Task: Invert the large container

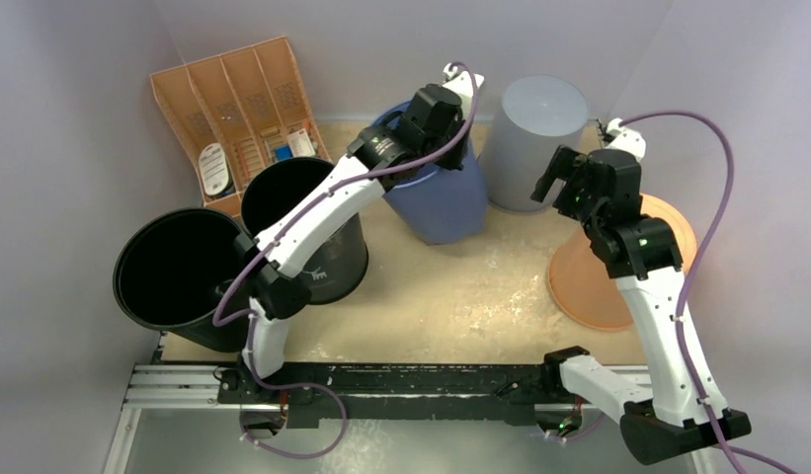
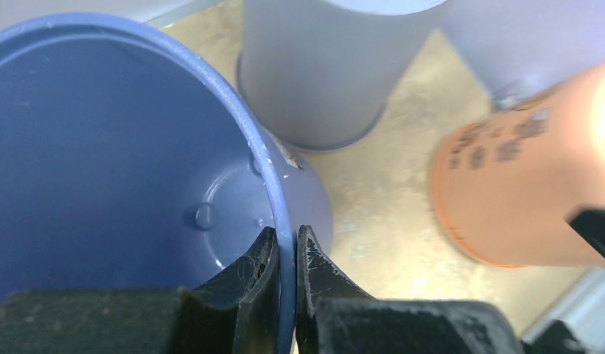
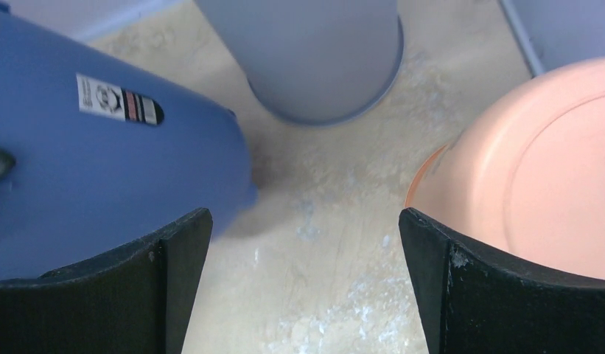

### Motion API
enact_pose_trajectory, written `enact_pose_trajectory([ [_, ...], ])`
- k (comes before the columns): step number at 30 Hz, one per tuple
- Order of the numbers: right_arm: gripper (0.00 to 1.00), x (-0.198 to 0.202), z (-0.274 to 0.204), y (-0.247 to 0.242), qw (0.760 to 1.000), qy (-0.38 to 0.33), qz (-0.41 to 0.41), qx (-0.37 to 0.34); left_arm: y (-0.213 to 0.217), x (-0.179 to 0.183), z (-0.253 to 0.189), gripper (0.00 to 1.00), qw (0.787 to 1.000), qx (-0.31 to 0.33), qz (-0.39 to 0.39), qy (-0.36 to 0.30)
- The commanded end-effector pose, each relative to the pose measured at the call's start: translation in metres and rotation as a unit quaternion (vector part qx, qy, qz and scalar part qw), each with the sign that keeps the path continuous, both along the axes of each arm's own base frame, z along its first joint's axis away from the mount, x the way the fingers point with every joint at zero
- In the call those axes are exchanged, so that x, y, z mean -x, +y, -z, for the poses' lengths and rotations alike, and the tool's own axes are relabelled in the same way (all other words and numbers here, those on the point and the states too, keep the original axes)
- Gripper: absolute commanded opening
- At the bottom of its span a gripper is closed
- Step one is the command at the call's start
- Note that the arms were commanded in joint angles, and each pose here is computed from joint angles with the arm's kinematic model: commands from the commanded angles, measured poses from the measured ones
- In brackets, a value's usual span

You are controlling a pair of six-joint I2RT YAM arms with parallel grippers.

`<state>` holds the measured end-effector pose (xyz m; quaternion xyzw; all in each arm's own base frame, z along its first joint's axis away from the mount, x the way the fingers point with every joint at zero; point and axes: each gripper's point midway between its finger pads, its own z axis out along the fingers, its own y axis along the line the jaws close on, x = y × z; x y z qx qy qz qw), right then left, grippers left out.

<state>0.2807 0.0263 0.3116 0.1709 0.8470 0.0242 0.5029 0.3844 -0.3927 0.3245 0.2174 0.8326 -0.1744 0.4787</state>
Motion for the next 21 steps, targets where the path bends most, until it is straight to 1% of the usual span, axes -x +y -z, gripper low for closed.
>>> enact_pose_trajectory([
  [1,1.00,-0.001,-0.041,-0.019,0.998,-0.049,0.048,0.012,-0.006,0.039,-0.132,0.00,0.974,0.212,0.055,-0.057],
  [3,1.00,-0.003,-0.048,-0.017,0.998,-0.056,0.034,0.017,-0.009,0.049,-0.140,0.00,0.962,0.254,0.089,-0.038],
  [4,1.00,-0.004,-0.048,-0.018,0.998,-0.048,0.032,0.024,-0.009,0.050,-0.139,0.00,0.957,0.272,0.101,-0.029],
  [5,1.00,-0.007,-0.046,-0.017,0.999,-0.036,0.025,0.026,-0.012,0.050,-0.126,0.00,0.950,0.291,0.110,-0.003],
  [7,1.00,-0.016,-0.042,-0.011,1.000,-0.019,-0.006,0.021,-0.009,0.046,-0.121,0.00,0.933,0.335,0.128,0.032],
  [9,1.00,-0.021,-0.046,-0.008,0.999,-0.028,-0.045,0.006,-0.007,0.043,-0.116,0.00,0.913,0.376,0.143,0.071],
  [11,1.00,-0.025,-0.033,-0.017,0.998,-0.004,-0.066,-0.002,-0.002,0.036,-0.111,0.00,0.894,0.409,0.152,0.103],
  [13,1.00,-0.023,-0.018,-0.021,0.996,0.019,-0.090,-0.019,-0.001,0.029,-0.102,0.00,0.881,0.424,0.162,0.133],
  [15,1.00,-0.022,-0.016,-0.006,0.991,0.012,-0.125,-0.048,-0.001,0.021,-0.089,0.00,0.872,0.430,0.165,0.166],
  [19,1.00,-0.019,-0.010,0.009,0.984,0.011,-0.154,-0.093,-0.007,0.009,-0.065,0.00,0.852,0.446,0.169,0.216],
  [21,1.00,-0.016,-0.002,0.023,0.976,0.011,-0.181,-0.122,-0.009,0.001,-0.051,0.00,0.841,0.455,0.170,0.239],
])
